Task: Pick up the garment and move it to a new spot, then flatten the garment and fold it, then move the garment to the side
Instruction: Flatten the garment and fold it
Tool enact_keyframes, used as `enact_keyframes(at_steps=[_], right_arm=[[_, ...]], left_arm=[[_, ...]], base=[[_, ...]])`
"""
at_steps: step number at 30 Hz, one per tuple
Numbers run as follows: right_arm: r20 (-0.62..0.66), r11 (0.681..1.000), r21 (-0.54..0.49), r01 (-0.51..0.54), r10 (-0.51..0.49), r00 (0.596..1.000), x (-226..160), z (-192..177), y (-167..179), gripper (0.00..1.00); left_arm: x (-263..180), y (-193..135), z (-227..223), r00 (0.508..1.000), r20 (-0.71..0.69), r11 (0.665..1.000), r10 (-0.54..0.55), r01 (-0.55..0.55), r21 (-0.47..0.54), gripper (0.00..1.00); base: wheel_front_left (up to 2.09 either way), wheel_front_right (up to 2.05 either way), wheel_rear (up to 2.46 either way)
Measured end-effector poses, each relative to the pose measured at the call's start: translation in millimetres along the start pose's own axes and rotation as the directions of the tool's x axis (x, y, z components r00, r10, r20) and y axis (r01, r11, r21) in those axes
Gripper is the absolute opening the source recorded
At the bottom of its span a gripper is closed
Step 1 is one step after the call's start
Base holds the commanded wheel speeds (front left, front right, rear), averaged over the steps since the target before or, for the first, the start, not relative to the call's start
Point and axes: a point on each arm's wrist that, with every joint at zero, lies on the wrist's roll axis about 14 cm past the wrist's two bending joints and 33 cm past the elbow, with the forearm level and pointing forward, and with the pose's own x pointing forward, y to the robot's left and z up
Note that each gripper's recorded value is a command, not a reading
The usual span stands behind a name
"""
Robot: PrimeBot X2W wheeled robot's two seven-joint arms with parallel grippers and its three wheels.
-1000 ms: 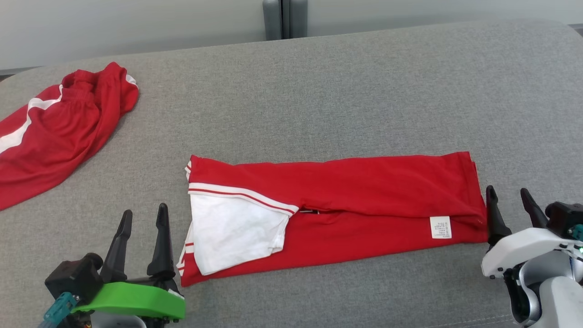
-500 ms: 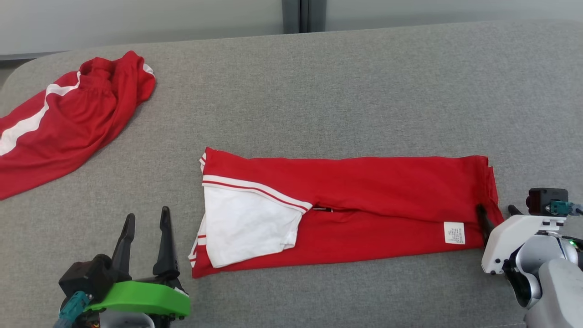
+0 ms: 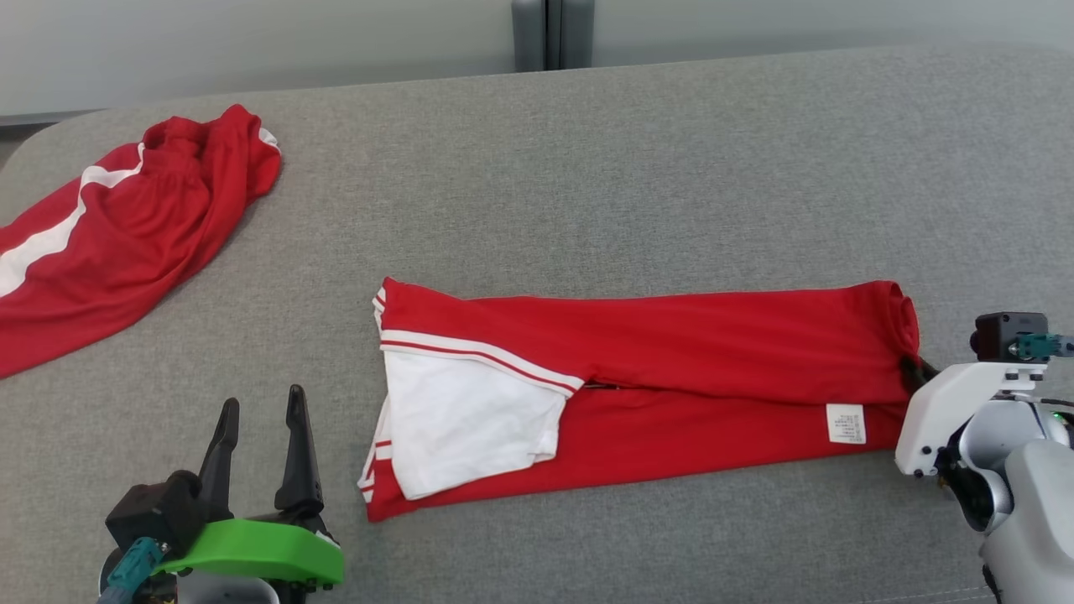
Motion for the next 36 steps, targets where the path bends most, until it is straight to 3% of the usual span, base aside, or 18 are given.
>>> enact_keyframes(at_steps=[9,15,20,25,36], right_arm=[[0.132,0.992,0.081,0.097,-0.108,0.985,-26,33,-55,0.0],[0.205,0.984,0.174,0.04,-0.076,0.976,-40,42,-45,0.0],[0.238,0.972,0.2,-0.123,0.074,0.968,-43,50,11,0.0],[0.277,0.941,0.173,-0.292,0.238,0.931,-48,69,70,0.0],[0.254,0.803,0.125,-0.583,0.542,0.801,-56,75,198,0.0]], left_arm=[[7,-18,1,0.998,-0.009,0.998,-0.057,0.057,0.012,1.0],[11,-31,-2,0.995,-0.029,0.995,-0.097,0.098,0.024,1.0],[9,-36,-4,0.993,-0.039,0.993,-0.112,0.113,0.027,1.0],[6,-30,-2,0.995,-0.035,0.995,-0.097,0.098,0.029,1.0],[-4,-10,7,0.999,-0.004,0.999,-0.037,0.037,0.017,1.0]], base=[[0.0,0.0,0.0],[0.0,0.0,0.0],[0.0,0.0,0.0],[0.0,0.0,0.0],[0.0,0.0,0.0]])
